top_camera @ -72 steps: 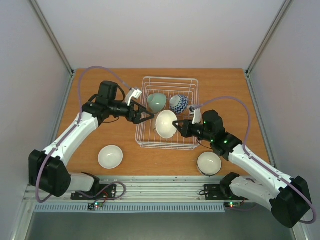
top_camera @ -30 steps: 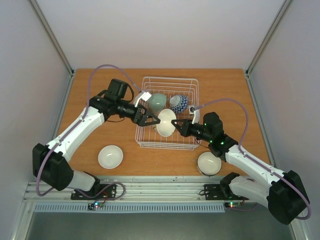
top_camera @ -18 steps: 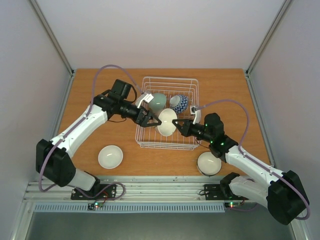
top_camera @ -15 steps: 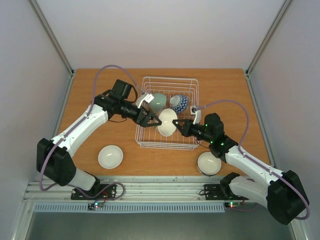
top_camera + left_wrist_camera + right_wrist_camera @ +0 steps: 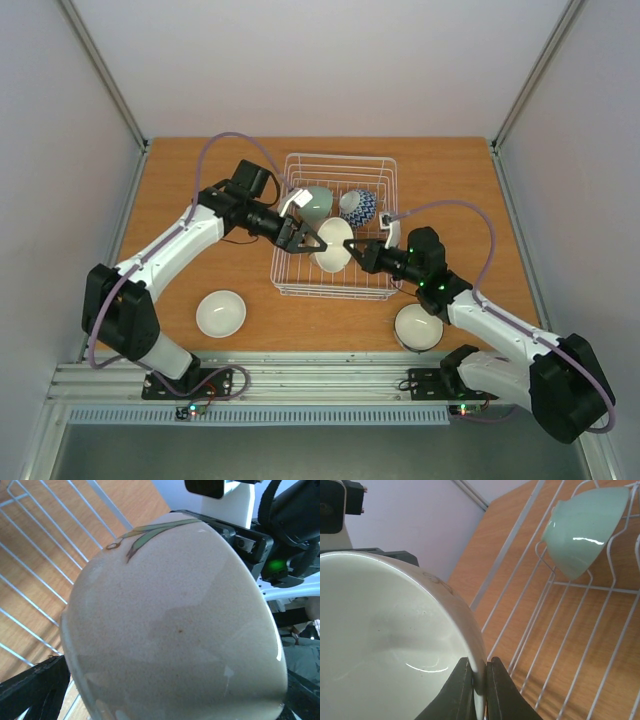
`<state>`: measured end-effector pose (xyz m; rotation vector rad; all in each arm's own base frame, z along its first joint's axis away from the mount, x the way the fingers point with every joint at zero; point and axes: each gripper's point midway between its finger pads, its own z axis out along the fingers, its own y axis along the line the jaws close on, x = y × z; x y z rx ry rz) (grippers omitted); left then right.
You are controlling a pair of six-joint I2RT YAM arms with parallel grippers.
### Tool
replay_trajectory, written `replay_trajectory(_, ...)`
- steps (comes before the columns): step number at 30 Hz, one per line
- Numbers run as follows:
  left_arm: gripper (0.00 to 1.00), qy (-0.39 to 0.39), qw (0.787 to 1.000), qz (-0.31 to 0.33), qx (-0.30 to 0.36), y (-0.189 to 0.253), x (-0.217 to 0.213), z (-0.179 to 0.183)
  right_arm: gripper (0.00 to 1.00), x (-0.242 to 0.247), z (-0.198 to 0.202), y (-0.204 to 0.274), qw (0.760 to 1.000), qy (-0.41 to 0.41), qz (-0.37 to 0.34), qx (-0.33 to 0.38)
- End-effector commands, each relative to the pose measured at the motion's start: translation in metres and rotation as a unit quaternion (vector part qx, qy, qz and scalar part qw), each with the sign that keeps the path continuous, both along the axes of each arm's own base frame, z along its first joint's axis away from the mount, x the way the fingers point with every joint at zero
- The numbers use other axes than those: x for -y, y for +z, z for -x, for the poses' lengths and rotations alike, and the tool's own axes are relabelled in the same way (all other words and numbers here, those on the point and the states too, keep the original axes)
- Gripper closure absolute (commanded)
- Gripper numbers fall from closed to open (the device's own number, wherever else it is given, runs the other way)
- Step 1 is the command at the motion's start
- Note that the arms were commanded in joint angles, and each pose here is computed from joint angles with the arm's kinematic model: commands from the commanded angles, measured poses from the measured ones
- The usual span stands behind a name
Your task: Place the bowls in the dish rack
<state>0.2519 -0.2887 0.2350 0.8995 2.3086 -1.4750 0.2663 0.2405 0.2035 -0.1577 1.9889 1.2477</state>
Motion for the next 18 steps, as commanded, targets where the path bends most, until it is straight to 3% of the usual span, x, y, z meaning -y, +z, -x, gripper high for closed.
replay_trajectory(1,0.01,-0.026,0.999,0.037,-0.001,0.008,0.007,0.006,0.99,-0.008,0.001,0.046,0.996,0.021,-0.06,0.069)
replay_trajectory(4,0.03,-0.029,0.999,0.042,0.001,0.009,0.007,0.006,0.99,-0.009,-0.001,0.044,0.996,0.022,-0.06,0.066)
replay_trajectory(7,0.13,-0.036,0.998,0.05,-0.003,0.01,0.008,0.008,0.99,-0.01,-0.002,0.041,0.996,0.023,-0.061,0.065)
replay_trajectory(12,0.53,-0.04,0.998,0.051,-0.006,0.01,0.009,0.009,0.99,-0.009,-0.004,0.039,0.996,0.017,-0.06,0.063)
replay_trajectory(15,0.97,-0.038,0.998,0.045,-0.013,0.005,0.01,0.006,0.99,-0.008,-0.005,0.038,0.996,0.016,-0.061,0.062)
replay_trajectory(18,0.99,-0.044,0.998,0.043,-0.009,0.001,0.01,0.005,0.98,-0.008,-0.006,0.037,0.996,0.016,-0.062,0.059)
